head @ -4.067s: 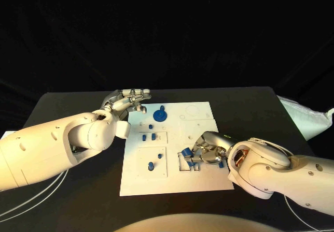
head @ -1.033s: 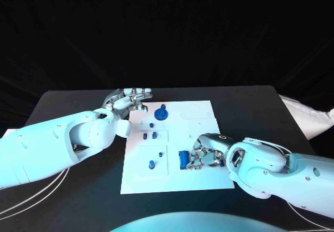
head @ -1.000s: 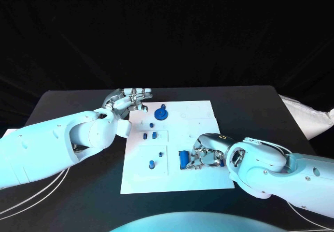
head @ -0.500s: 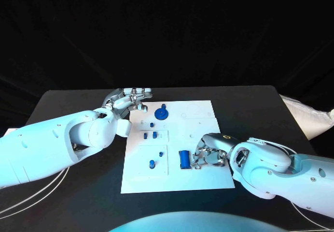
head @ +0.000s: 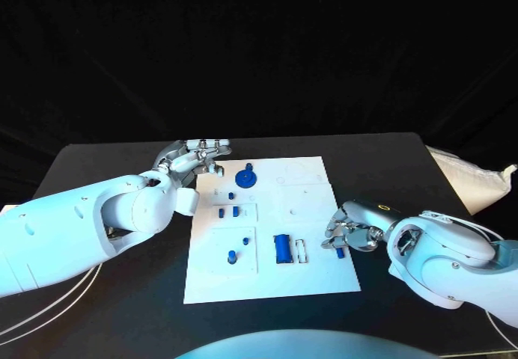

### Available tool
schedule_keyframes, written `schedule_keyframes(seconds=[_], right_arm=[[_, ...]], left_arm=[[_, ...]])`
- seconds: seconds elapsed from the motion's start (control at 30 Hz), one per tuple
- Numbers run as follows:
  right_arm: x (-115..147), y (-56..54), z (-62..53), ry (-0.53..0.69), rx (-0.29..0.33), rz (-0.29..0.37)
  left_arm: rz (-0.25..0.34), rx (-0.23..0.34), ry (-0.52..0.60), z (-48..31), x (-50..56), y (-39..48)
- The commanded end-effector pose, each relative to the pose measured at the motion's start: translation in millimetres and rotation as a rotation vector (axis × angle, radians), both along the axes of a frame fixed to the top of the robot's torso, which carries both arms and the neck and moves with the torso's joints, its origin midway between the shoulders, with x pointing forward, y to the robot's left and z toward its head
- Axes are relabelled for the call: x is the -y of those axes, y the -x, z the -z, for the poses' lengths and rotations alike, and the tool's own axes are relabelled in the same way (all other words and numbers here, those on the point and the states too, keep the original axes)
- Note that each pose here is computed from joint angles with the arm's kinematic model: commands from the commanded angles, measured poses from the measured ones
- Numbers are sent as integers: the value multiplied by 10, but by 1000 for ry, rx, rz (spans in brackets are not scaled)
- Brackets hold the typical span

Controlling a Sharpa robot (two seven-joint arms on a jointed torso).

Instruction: Assemble the parts on the task board

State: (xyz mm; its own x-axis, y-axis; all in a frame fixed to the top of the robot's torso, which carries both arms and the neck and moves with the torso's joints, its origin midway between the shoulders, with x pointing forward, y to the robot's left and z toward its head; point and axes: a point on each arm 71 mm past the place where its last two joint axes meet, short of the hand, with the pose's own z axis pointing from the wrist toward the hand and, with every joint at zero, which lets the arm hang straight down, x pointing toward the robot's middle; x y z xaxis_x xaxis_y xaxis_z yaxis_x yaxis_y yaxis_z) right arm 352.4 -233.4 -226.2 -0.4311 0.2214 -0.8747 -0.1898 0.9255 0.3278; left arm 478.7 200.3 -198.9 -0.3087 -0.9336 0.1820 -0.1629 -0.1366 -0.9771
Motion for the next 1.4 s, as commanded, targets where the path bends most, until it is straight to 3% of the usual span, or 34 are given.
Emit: schedule_keyframes(seconds=[0.03,0.6,1.13,1.4], right_arm=[[76,-3,-29,15,37,32],[305,-40,87,143,-24,89],[181,-51,178,169,-47,48],[104,-58,208,211,-27,5]], left_arm=[[20,5,11,-12,25,11],[29,-1,15,16,51,21],[28,-4,14,26,45,21],[29,-5,14,29,47,21]])
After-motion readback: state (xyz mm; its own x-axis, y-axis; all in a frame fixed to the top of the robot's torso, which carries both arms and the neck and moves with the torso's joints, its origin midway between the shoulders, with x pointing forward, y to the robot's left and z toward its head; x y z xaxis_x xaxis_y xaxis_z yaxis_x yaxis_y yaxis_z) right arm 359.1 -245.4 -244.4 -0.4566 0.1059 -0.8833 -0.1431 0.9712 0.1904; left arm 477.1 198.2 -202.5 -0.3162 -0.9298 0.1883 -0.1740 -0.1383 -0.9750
